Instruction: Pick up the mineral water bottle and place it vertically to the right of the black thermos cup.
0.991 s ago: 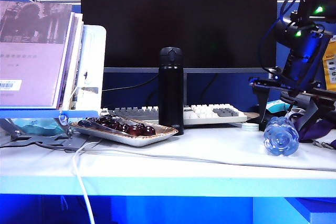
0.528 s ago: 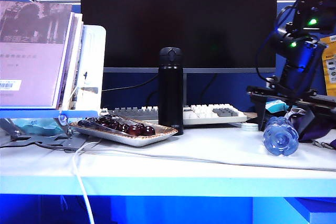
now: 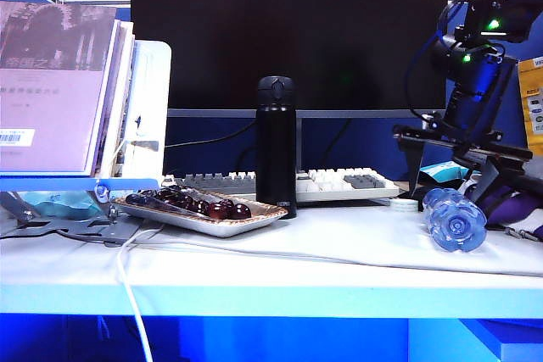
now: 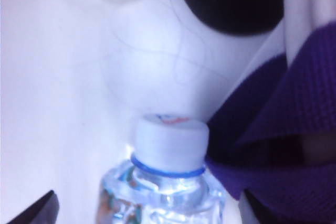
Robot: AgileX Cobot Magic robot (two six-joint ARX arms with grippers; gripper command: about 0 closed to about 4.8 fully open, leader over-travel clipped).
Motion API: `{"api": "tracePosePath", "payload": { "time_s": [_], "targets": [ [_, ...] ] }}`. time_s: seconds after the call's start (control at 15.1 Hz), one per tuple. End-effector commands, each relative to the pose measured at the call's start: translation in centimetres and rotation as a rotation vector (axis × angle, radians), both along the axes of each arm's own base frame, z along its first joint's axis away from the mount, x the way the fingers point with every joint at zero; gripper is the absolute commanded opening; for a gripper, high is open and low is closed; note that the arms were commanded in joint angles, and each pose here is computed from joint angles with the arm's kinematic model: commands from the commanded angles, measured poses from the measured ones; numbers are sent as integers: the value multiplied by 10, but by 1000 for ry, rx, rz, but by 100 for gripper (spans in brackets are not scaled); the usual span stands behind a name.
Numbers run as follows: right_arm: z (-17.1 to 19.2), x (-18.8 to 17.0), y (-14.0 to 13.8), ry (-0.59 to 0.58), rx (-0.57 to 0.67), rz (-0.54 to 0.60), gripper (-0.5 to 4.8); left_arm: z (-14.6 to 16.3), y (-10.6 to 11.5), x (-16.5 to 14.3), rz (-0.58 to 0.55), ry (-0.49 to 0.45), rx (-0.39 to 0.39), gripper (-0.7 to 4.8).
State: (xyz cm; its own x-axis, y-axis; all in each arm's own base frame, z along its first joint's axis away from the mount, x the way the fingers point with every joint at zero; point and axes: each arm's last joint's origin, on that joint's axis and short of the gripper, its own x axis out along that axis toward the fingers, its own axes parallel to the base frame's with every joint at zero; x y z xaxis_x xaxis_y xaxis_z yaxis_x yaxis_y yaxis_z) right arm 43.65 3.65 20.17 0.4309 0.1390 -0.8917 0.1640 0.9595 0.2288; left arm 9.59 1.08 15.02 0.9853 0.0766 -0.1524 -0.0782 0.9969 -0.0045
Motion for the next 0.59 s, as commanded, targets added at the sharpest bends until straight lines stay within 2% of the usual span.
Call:
{"api": "tracePosePath", "payload": {
  "time_s": [0.07, 0.33, 0.4, 0.46, 0.53, 0.59],
  "targets": [
    [-7, 1, 0, 26, -4, 7, 479, -1, 0, 0, 0, 9, -4, -5],
    [-25, 2, 0, 92, -9, 7, 479, -1, 0, 0, 0, 9, -4, -5],
    [-27, 2, 0, 100, -10, 7, 463, -1, 0, 0, 1, 9, -4, -5],
    [-28, 2, 0, 101, -11, 7, 372, -1, 0, 0, 1, 9, -4, -5],
    [-28, 2, 0, 101, -10, 7, 258, -1, 0, 0, 1, 9, -4, -5],
    [-27, 2, 0, 101, -10, 7, 204, -1, 0, 0, 1, 9, -4, -5]
  ]
}}
